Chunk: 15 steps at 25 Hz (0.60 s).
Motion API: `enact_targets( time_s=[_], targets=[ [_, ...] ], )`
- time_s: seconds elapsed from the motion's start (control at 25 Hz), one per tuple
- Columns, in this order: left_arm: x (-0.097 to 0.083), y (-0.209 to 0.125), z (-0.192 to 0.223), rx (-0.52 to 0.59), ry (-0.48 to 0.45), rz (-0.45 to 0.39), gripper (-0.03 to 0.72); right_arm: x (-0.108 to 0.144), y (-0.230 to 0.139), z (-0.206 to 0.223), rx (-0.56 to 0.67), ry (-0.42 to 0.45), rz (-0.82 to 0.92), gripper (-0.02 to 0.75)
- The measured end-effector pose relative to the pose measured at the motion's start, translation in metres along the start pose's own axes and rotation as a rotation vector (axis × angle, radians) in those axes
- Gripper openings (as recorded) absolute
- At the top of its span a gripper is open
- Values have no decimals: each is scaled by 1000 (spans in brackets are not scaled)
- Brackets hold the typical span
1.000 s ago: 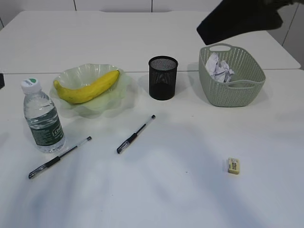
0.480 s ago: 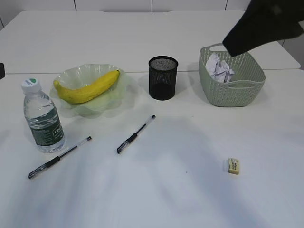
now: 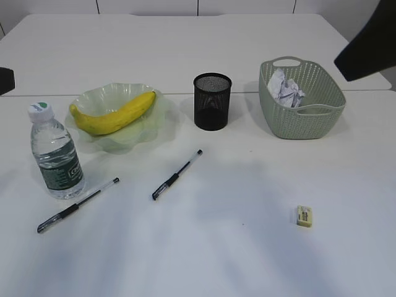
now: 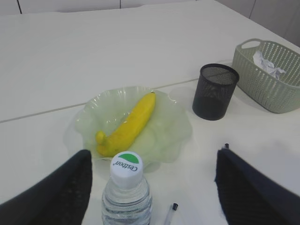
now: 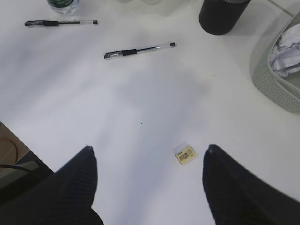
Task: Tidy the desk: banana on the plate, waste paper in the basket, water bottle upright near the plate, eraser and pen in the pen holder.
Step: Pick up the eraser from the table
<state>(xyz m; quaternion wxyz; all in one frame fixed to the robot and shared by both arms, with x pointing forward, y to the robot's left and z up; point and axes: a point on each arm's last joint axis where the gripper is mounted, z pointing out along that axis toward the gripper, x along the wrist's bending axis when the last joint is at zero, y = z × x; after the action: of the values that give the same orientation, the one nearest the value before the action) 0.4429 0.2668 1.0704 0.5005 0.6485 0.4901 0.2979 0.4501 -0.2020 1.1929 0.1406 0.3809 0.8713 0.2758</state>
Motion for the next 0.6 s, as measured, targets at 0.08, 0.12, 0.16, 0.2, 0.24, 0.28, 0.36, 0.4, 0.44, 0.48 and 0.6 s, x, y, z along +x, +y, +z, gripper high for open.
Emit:
enact_targets(
  time_s=[0.08,0.12,0.16,0.2,0.24,0.28,0.36,0.4,0.44,0.48,0.6],
  targets=[
    [-2,2,-5,-9,-2,41,590,0,-6,0,16,-19,-4,521],
    [-4,3,-9,-15,-3,65,590,0,-9,0,22,-22,-5,521],
    [-5,5,-12,-26,-3,86,590,1,-12,1,30,-25,-6,521],
    [-6,6,-16,-38,-2,99,590,1,-16,1,32,-29,-6,521],
    [-8,8,-20,-52,-1,109,590,2,-18,2,32,-30,-4,521],
    [-9,10,-24,-69,5,112,590,2,-20,2,35,-32,-5,520],
    [-9,14,-32,-103,32,111,590,3,-24,3,41,-39,-6,519],
    [-9,16,-36,-125,54,112,589,3,-26,4,46,-40,-6,515],
    [-9,19,-41,-147,80,112,589,3,-27,4,49,-43,-7,512],
    [-8,21,-45,-166,102,113,589,3,-28,4,50,-47,-9,508],
    [-6,26,-57,-221,176,122,582,3,-29,5,49,-50,-9,503]
  ],
)
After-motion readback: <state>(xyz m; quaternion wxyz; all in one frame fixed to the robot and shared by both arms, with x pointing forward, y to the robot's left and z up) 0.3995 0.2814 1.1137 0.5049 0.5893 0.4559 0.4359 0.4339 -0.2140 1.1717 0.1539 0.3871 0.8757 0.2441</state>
